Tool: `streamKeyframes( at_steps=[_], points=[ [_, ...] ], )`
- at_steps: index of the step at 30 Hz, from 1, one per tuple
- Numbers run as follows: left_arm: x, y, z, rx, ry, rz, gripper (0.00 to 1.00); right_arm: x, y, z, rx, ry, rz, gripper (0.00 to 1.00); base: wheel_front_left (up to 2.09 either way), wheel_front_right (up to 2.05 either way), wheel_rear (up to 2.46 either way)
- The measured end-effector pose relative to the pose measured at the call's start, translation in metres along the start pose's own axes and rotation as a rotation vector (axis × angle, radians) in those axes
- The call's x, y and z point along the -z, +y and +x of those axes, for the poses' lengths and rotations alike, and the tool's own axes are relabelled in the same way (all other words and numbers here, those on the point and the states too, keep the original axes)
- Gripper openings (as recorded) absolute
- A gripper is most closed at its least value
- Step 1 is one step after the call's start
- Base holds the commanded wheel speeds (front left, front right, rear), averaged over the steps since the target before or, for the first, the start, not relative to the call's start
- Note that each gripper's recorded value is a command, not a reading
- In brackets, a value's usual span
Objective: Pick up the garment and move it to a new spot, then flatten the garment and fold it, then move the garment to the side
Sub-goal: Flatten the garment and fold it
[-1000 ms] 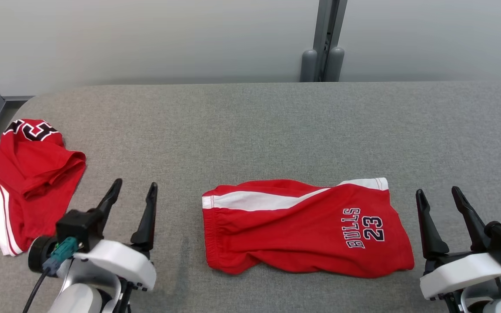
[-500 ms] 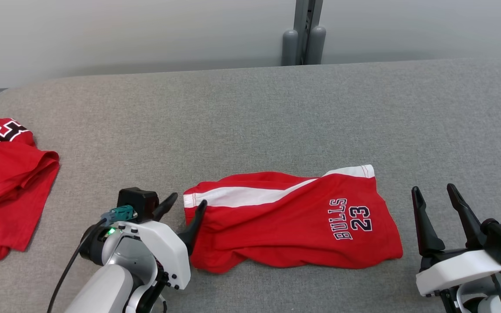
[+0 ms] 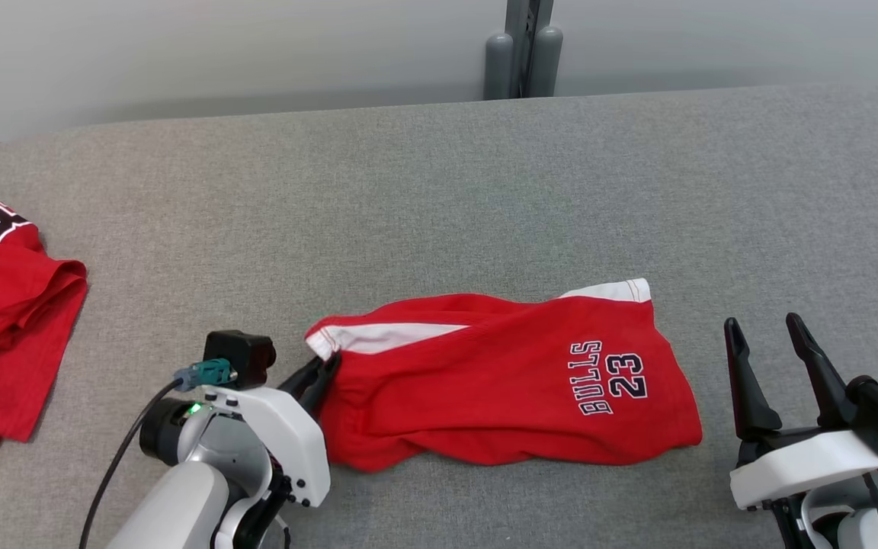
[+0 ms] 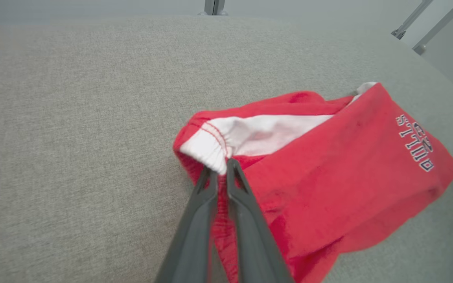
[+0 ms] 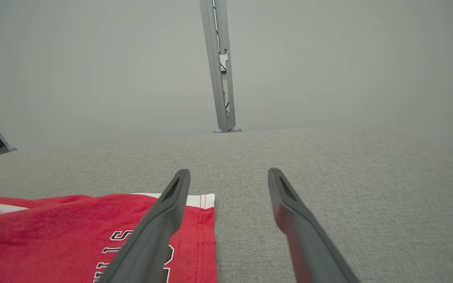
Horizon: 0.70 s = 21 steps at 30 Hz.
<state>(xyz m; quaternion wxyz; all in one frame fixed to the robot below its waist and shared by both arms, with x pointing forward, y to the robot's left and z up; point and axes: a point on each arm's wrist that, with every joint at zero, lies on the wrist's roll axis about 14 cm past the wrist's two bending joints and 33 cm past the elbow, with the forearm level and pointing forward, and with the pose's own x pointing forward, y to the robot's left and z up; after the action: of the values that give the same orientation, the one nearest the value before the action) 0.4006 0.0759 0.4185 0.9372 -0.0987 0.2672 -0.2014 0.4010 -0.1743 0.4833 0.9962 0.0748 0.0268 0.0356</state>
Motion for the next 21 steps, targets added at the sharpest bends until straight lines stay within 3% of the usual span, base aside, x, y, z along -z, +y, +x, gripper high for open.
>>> streamKeyframes(
  at_steps=[12,21],
  points=[
    [-0.017,0.004,0.01,-0.003,-0.056,0.047,0.0,0.019,-0.022,0.028,0.031,0.081,-0.044,1.0,0.0,0.0,0.0],
    [-0.014,0.018,0.02,-0.023,-0.047,0.041,0.0,0.069,0.003,0.07,-0.091,0.26,-0.082,1.0,0.0,0.0,0.0]
  ],
)
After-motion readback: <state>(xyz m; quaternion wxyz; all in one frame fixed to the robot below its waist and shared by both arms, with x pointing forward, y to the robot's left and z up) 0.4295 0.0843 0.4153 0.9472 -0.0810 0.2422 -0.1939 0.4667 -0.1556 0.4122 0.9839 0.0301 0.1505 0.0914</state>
